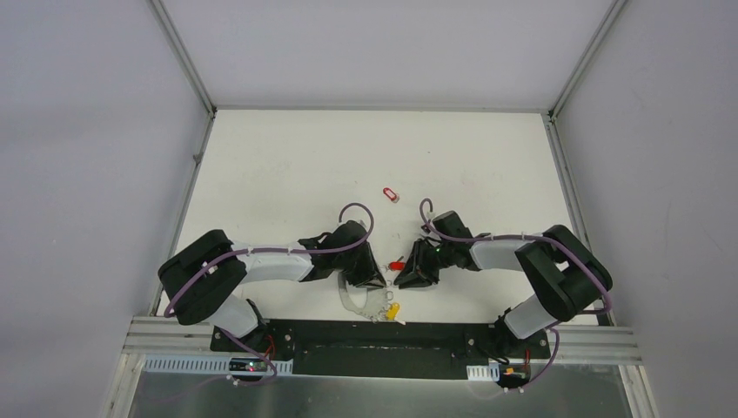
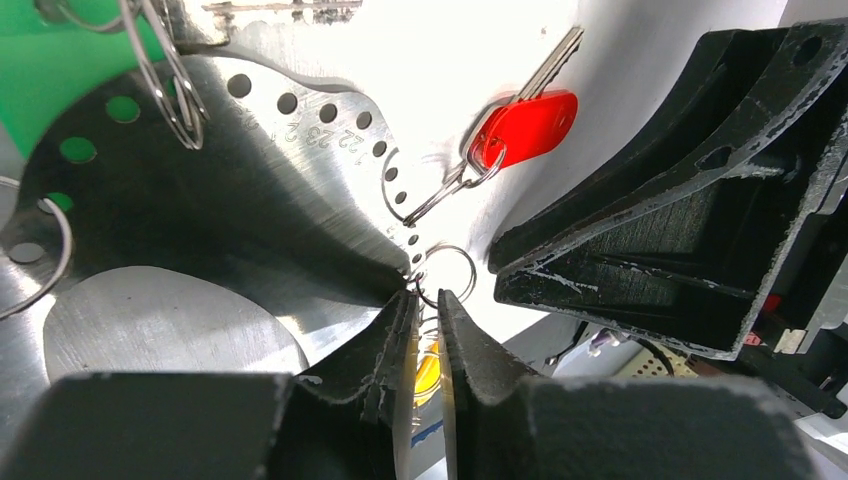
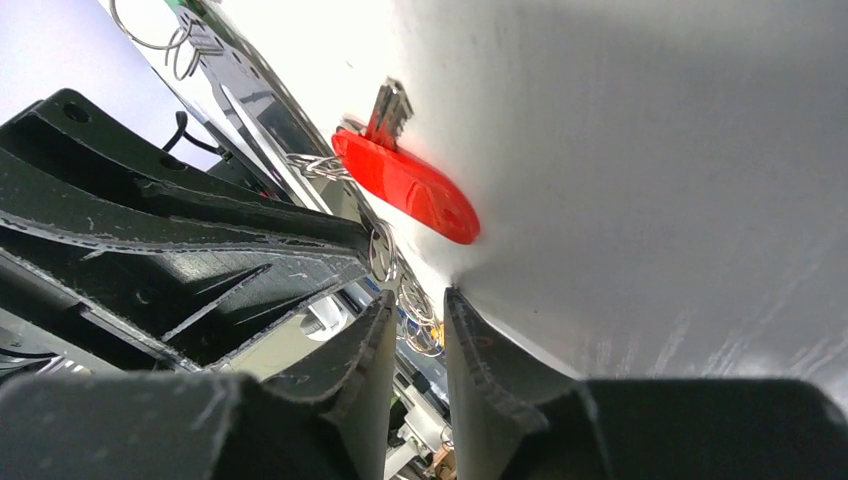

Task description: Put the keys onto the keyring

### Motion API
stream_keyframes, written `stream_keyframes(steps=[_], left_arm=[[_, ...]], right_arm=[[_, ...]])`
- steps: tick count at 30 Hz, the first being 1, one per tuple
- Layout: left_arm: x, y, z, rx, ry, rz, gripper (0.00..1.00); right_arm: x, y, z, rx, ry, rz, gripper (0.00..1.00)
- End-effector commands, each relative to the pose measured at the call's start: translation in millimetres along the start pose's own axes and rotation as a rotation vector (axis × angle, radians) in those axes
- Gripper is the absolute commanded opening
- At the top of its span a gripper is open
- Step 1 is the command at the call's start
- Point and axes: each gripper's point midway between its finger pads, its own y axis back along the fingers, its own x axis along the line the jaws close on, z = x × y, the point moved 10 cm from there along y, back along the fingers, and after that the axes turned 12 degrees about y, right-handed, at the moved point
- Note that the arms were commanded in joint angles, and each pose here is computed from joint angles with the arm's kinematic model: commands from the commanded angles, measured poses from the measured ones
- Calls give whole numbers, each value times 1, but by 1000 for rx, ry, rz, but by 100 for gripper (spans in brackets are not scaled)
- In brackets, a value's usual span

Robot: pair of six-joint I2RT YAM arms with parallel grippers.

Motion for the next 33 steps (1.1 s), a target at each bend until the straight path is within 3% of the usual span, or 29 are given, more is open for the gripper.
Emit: stream_keyframes(steps=[1,7,19,25,29,33], left_arm=[[7,-3,-1,-11,-2,76,14],[10,-4,-2,-10,4,89,9],[12,-5,-2,3,2,95,4],[10,-5,-2,2,-3,87,3],[6,-1,-2,-6,-21,64,3],[-9,14,1,-57,-114,-7,5]], right_arm=[[-24,-7,-14,32,-70,-164,28],[-19,-21,-11,81,-51,-131,28],[-13,-32,-1,61,-59,-63,25],[-13,-31,0,60,-31,-89,0],[-6,-24,0,68,35,-129,0],[13,-8,4,55,200,-177,0]])
